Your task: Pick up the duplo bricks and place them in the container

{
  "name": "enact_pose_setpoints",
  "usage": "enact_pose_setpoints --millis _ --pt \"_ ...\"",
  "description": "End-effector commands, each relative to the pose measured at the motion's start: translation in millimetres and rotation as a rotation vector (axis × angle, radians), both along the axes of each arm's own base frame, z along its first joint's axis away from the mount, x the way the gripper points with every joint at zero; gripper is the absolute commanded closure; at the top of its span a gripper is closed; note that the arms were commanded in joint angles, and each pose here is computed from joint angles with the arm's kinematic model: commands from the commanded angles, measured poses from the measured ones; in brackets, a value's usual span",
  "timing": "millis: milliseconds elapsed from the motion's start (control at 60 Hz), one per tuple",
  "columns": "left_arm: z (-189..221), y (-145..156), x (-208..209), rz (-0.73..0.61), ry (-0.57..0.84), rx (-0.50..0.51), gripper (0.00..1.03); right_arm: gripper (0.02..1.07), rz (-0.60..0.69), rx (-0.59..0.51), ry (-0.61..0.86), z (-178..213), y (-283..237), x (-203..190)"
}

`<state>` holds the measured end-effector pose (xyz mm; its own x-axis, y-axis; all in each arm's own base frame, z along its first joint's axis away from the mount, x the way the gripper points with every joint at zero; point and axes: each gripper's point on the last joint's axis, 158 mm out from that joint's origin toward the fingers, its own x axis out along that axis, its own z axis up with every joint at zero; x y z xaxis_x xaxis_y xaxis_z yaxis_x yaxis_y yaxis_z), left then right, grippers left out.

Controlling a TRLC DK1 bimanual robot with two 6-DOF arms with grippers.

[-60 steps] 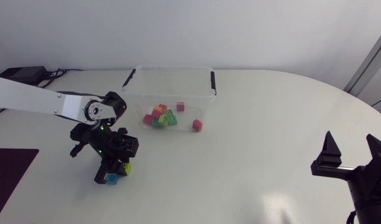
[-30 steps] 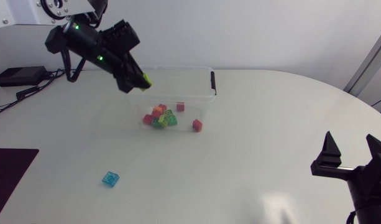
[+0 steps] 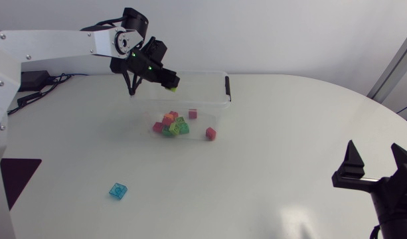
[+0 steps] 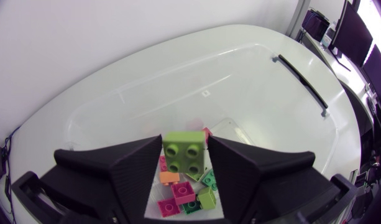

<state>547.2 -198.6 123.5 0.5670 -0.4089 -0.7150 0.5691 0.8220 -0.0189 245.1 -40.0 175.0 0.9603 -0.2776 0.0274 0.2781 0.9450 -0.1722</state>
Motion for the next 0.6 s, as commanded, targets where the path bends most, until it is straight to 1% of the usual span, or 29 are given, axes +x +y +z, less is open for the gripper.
enact_pose_setpoints --millis 0,67,133,167,183,267,300,317,383,400,417,483,533,583 --pt "29 0 5 0.041 -0.040 -0.038 0.20 0.07 -0.003 -0.012 0.025 -11 -1 1" --pt "47 7 -6 0.047 -0.052 -0.042 0.20 0.07 -0.003 -0.012 0.025 -11 -1 1" --pt "74 26 -29 0.069 -0.082 -0.048 0.20 0.07 -0.003 -0.012 0.025 -11 -1 1" --pt "81 31 -35 0.074 -0.091 -0.049 0.18 0.07 -0.003 -0.012 0.025 -11 -1 1" --pt "91 45 -45 0.098 -0.093 -0.049 0.17 0.07 -0.003 -0.012 0.025 -11 -1 1" --pt "94 71 -77 0.141 -0.021 -0.033 0.17 0.07 -0.003 -0.012 0.025 -11 -1 1" --pt "92 77 -81 0.151 -0.008 -0.029 0.17 0.07 -0.003 -0.012 0.025 -11 -1 1" --pt "84 87 -95 0.165 0.033 -0.016 0.17 0.07 -0.003 -0.012 0.025 -11 -1 1" --pt "59 100 -123 0.181 0.140 0.013 0.17 0.07 -0.003 -0.012 0.025 -11 -1 1" --pt "56 101 -125 0.181 0.148 0.015 0.17 0.07 -0.003 -0.012 0.025 -11 -1 1" --pt "39 108 -142 0.171 0.208 0.042 0.13 0.07 -0.003 -0.012 0.027 -11 -1 1" --pt "18 116 -162 0.171 0.267 0.056 0.06 0.07 -0.003 -0.012 0.025 -11 -1 1" --pt "0 126 -178 0.180 0.311 0.069 0.05 0.07 -0.002 -0.012 0.025 -11 0 1" --pt "-19 130 -196 0.170 0.361 0.087 0.04 0.07 -0.003 -0.012 0.025 -11 -1 1"
